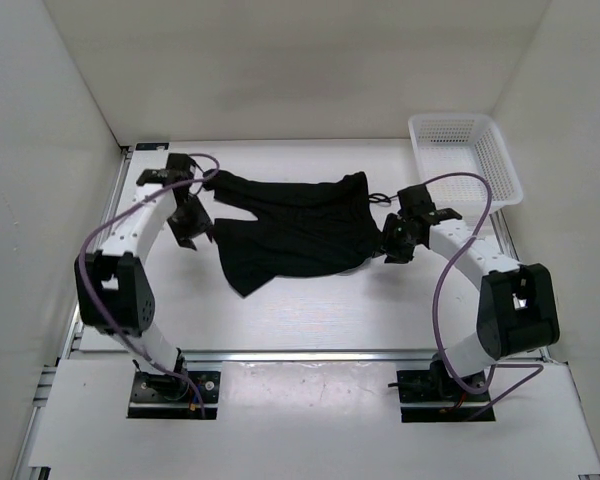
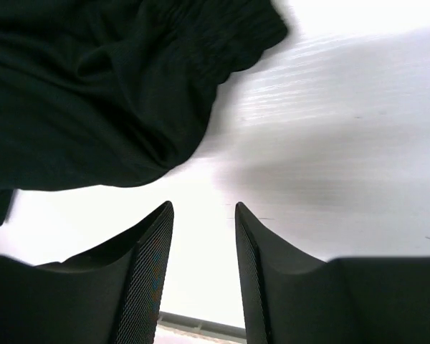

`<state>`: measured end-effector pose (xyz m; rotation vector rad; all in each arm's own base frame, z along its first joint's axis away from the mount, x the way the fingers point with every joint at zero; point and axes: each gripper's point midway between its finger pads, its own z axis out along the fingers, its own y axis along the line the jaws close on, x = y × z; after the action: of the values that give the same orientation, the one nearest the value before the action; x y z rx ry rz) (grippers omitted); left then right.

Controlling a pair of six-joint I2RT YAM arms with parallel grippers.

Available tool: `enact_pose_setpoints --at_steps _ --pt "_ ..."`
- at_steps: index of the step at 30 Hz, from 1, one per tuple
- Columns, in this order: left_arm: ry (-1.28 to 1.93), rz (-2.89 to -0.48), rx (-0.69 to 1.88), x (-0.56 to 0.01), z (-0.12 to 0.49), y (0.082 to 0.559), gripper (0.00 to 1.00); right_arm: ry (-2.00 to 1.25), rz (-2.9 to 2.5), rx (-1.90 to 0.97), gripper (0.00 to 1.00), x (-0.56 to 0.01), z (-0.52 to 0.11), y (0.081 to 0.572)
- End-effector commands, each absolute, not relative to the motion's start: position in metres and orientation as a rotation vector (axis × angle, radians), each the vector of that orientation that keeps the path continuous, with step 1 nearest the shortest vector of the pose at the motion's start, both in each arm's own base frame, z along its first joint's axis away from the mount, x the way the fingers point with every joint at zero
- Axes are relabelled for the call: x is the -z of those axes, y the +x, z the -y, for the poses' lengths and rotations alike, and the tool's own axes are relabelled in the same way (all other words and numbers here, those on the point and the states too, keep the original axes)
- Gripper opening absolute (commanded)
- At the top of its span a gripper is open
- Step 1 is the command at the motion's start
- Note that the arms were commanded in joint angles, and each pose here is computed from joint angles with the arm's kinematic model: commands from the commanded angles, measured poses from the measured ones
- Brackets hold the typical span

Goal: Fold and stack the shorts
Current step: Flatten the shorts out

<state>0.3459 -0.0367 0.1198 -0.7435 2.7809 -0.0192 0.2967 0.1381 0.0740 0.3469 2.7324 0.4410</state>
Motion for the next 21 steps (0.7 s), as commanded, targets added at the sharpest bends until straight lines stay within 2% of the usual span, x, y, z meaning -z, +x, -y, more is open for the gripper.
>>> enact_pose_setpoints --at_steps 1,2,5,7,12,17,21 --pt "-0.613 -2.807 0.223 -0.124 0.081 0.307 0.53 0.382 -2.715 -0.422 0.43 -0.077 -0.130 0.295" --pt "-0.627 -2.876 0.243 -0.101 0.089 0.285 0.54 0.394 -2.713 -0.437 0.43 -0.075 -0.129 0.295" --pt "-0.631 -2.976 0.323 -0.063 0.116 0.255 0.67 0.459 -2.704 -0.478 0.45 -0.070 -0.125 0.303" --pt "-0.630 -2.998 0.344 -0.044 0.127 0.254 0.72 0.511 -2.709 -0.512 0.46 -0.062 -0.122 0.309" --pt "-0.650 -3.000 0.277 -0.031 0.126 0.264 0.73 0.580 -2.674 -0.604 0.49 -0.058 -0.122 0.325" --pt "-0.648 -2.974 0.225 -0.025 0.123 0.279 0.73 0.617 -2.672 -0.658 0.69 -0.052 -0.125 0.336" --pt "-0.692 -2.991 0.173 -0.011 0.114 0.284 0.67 0.624 -2.673 -0.691 0.70 -0.046 -0.130 0.345"
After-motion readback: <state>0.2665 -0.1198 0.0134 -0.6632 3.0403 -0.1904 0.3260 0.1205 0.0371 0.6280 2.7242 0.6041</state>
